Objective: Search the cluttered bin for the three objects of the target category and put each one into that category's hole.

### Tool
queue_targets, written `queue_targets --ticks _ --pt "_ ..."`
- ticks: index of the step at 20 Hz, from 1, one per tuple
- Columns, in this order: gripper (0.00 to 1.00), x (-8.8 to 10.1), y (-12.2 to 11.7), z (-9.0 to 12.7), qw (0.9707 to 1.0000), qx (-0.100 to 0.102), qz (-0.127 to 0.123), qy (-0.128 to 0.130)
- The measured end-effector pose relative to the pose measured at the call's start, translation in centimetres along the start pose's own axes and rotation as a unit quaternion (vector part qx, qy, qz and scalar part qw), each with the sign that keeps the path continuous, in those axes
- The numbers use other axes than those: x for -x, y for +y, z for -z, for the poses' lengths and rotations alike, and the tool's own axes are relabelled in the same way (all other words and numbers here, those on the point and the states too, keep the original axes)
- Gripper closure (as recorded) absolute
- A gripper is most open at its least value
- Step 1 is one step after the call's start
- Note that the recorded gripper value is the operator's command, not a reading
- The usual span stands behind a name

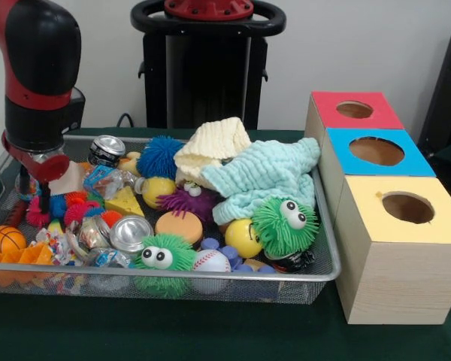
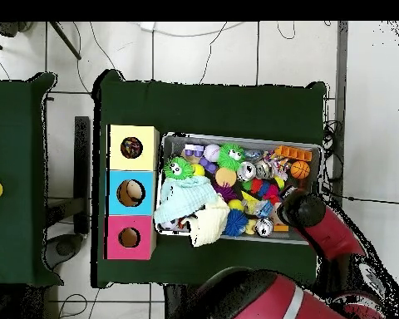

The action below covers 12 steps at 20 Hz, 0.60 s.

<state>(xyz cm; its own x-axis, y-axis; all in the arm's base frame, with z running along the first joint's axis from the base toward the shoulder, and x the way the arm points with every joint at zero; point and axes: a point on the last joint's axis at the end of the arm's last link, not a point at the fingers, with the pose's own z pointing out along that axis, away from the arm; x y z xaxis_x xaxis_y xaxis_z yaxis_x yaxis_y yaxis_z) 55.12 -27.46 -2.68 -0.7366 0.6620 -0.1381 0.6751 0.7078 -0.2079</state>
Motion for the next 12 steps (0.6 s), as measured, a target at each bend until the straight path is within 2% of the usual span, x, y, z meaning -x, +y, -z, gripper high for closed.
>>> queue_targets --ticks 6,12 --pt "0.0 0.1 0.6 3.2 0.9998 -0.008 0.013 0.013" --pt "0.0 0.7 1.5 4.2 0.9997 -0.008 0.021 0.011"
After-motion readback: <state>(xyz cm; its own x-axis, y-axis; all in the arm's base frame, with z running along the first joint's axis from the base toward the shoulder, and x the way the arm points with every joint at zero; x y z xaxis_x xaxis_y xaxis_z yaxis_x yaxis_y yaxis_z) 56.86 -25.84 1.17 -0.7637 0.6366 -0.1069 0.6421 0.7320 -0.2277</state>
